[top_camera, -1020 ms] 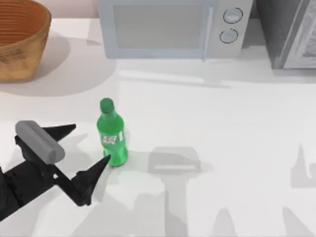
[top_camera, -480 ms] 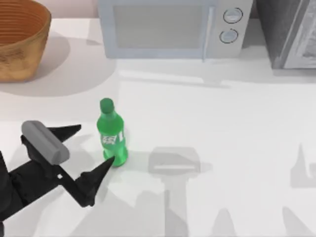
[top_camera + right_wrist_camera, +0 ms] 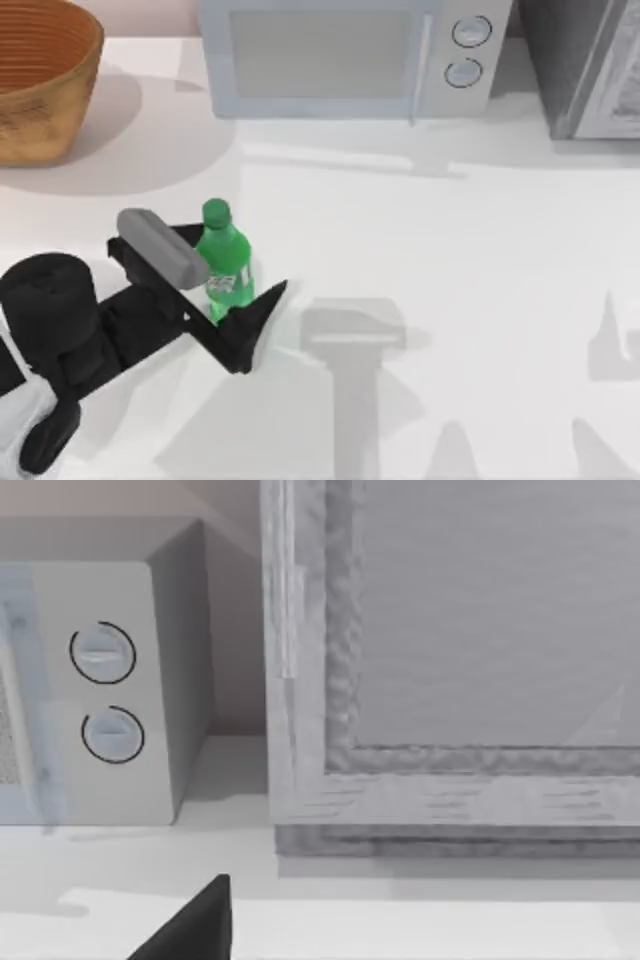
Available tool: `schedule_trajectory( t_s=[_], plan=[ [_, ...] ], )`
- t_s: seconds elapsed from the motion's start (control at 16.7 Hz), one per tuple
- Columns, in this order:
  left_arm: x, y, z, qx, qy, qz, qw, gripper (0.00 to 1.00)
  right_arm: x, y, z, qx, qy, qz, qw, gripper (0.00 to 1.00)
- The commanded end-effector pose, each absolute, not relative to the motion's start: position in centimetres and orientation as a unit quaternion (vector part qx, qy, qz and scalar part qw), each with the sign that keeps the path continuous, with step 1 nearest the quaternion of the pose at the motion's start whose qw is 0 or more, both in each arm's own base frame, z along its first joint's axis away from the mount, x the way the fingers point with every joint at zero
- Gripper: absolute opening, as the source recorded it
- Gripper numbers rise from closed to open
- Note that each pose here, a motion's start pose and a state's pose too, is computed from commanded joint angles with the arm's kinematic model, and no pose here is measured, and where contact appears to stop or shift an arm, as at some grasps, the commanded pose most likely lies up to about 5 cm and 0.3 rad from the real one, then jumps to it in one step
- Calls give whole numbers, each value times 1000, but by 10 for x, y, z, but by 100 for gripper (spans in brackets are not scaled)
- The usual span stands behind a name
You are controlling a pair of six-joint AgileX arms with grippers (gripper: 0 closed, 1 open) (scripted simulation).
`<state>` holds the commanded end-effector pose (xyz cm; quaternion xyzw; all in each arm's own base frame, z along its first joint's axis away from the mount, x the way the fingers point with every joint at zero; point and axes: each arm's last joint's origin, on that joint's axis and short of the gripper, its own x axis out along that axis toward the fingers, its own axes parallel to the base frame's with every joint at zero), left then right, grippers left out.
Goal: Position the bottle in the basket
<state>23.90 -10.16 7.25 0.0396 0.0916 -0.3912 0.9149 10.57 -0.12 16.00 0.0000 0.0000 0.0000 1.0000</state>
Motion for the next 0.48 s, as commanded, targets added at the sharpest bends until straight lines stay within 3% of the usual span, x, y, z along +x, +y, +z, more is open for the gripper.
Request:
schedule_trajectory(
  t_s=[0.3,0.48],
  plan=[
    [241,-105,71,40,92,-391,915,100,106,-1,160,0,0,0,1000,100],
    [241,-105,71,40,92,-391,915,77,106,-1,160,0,0,0,1000,100]
  ],
)
